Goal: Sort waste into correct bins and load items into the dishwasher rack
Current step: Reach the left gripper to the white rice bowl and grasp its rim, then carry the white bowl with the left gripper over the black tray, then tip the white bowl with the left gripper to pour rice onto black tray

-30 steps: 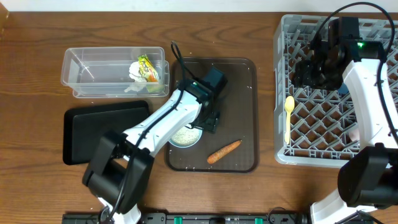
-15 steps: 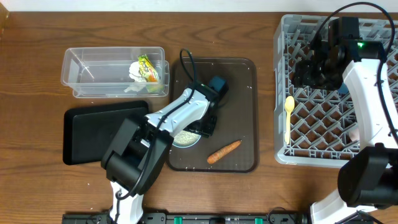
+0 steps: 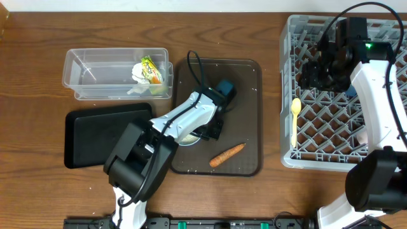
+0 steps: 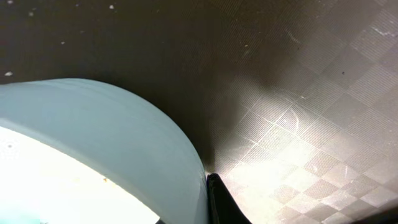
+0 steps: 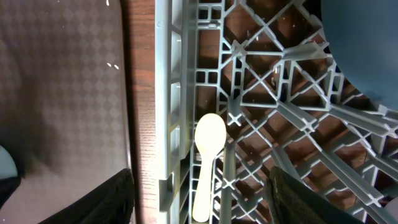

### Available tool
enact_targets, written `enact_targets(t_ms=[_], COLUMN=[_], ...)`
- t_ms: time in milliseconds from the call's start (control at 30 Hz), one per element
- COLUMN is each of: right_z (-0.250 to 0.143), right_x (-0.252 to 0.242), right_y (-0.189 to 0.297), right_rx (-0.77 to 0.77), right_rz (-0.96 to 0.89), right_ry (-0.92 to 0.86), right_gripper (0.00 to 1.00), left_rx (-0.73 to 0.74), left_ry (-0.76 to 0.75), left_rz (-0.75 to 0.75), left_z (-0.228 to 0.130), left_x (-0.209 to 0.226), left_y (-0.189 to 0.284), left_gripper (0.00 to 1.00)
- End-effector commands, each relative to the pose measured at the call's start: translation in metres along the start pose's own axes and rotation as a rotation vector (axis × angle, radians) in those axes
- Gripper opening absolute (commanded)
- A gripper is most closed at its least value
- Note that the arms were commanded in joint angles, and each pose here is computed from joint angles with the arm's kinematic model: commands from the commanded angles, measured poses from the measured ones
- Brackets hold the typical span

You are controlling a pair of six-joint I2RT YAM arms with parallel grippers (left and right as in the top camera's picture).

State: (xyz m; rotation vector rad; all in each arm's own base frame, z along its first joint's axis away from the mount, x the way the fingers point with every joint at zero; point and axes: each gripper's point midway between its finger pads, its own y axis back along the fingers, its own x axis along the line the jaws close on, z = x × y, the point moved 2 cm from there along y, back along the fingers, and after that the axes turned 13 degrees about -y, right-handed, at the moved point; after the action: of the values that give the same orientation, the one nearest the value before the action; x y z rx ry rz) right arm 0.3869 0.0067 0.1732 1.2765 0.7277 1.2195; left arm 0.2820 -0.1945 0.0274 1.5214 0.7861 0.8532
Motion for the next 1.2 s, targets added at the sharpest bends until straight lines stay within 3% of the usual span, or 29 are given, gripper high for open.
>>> enact_targets(t_ms=[0, 200, 400, 633, 833, 1000, 1167], right_z=[0.004, 0.003, 0.003, 0.003, 0.003, 0.002, 0.002], right_x=[0.003, 0.002, 0.002, 0.002, 0.000, -0.001, -0.001], right_y=[0.007, 0.007, 0.007, 0.007, 0.007, 0.007, 0.007], right_rx=[-0.020, -0.017, -0.016, -0.018, -0.016, -0.014, -0.014], right_rz=[0.016, 0.015, 0.015, 0.010, -0.001, -0.002, -0.002], right_ry=[0.001, 0.000, 0.000, 0.001, 0.003, 0.002, 0.002], right_gripper=[0.67, 0.67, 0.67, 0.67, 0.66, 0.66, 0.66], left_rx=[-0.036, -0.145, -0.260, -0.340, -0.398, -0.540, -0.776], left_ry=[0.005, 0.044, 0.202, 0.420, 0.496, 0.564, 0.617], left_rz=[0.085, 0.096, 0.046, -0.207, -0.503, -0.729, -0.951], left_z=[0.001, 0.003, -0.005, -0.019, -0.034, -0.050, -0.069], left_x=[0.017, 0.032, 0.070, 0.119, 0.146, 0.170, 0.193], left_y=[0.019, 0.063, 0.105, 0.126, 0.114, 0.098, 0.097], left_gripper=[0.06, 0.06, 0.06, 0.06, 0.06, 0.06, 0.06])
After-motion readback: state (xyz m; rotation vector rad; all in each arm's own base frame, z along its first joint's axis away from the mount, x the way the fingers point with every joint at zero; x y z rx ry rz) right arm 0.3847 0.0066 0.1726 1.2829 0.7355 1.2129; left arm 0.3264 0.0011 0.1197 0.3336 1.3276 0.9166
